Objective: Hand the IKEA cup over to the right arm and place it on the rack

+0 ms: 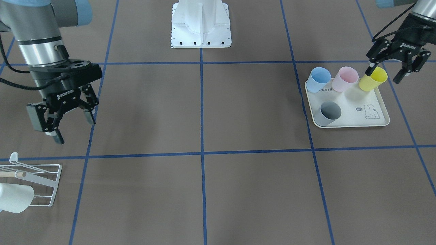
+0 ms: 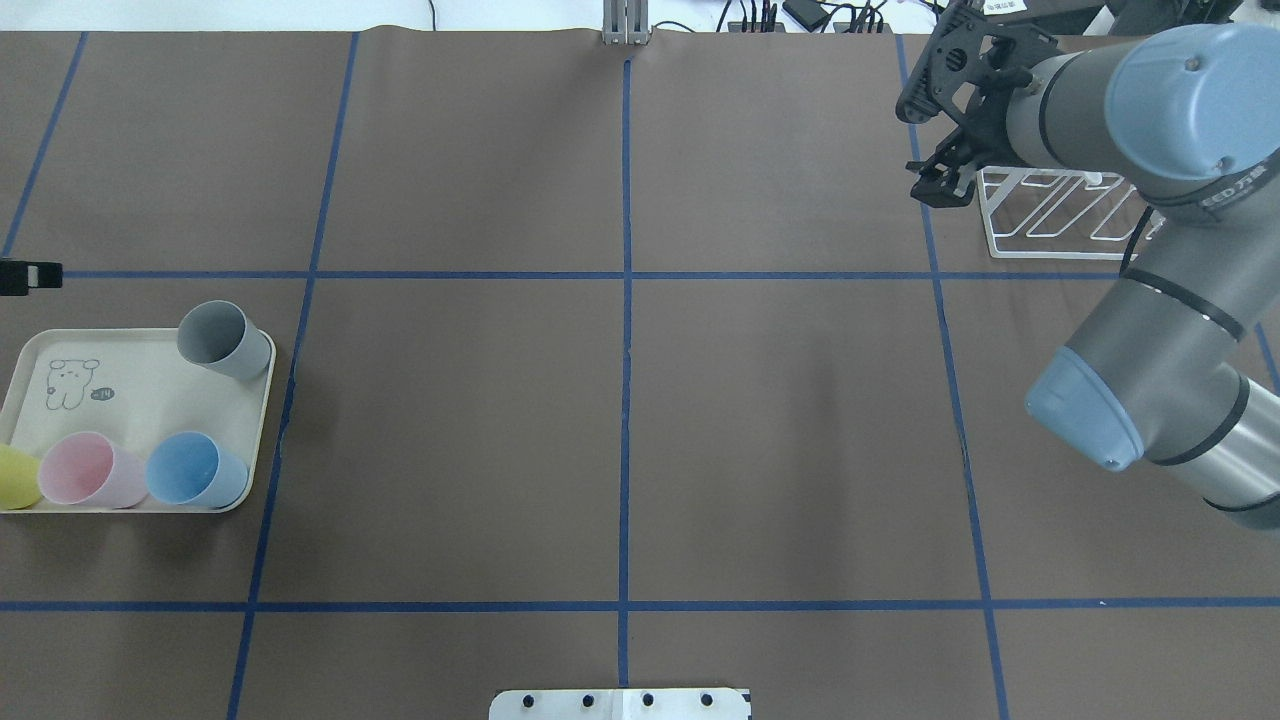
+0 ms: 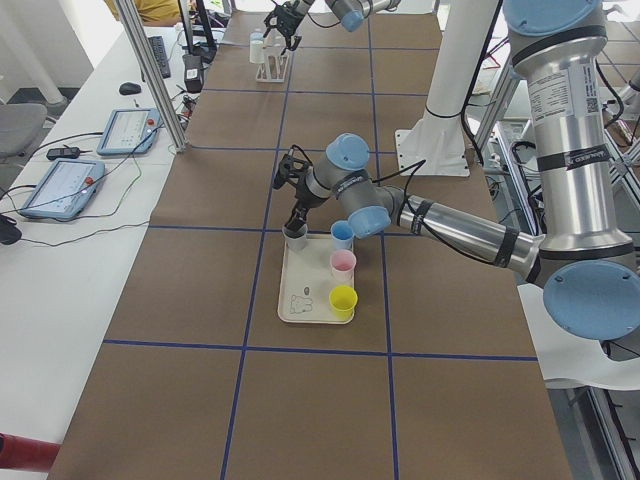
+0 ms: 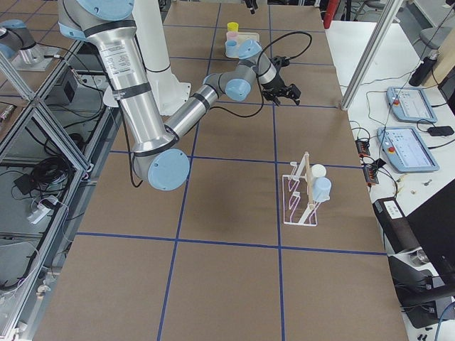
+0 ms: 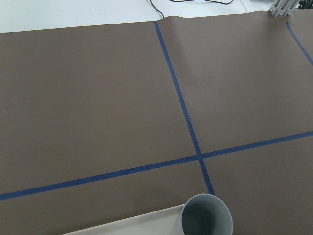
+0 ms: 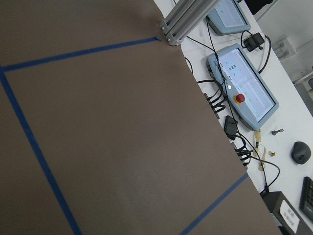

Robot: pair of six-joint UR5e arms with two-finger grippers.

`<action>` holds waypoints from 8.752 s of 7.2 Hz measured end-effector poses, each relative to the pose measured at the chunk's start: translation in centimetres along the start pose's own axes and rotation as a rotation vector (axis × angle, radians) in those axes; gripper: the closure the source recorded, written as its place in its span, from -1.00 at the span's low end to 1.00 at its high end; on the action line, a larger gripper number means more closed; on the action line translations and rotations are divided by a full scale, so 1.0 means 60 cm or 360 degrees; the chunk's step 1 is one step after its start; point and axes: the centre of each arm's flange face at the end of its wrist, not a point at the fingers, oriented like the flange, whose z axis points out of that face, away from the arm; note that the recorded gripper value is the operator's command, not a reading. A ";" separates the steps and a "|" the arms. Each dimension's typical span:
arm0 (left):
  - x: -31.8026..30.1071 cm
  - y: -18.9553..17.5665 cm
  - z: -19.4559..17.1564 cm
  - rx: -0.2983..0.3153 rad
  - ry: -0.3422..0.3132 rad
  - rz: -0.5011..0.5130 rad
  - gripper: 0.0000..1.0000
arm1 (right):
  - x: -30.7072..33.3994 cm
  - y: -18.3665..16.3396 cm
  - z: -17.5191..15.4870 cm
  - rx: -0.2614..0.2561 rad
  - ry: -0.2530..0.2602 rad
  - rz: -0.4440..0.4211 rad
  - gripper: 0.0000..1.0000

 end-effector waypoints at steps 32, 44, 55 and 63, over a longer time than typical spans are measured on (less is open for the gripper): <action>0.297 -0.079 -0.055 -0.0015 0.0674 -0.0411 1.00 | -0.421 -0.094 -0.012 0.0871 -0.0768 0.0395 -0.99; 0.532 -0.034 0.030 -0.0234 0.0946 -0.0572 1.00 | -0.434 -0.062 -0.031 0.1469 -0.0897 0.0374 -0.98; 0.556 0.005 0.069 -0.0263 0.0917 -0.0583 1.00 | -0.442 -0.061 -0.034 0.1481 -0.0912 0.0373 0.01; 0.509 -0.046 0.046 -0.0185 0.0711 -0.0440 -1.00 | -0.389 -0.060 0.000 0.1292 -0.0770 0.0342 0.42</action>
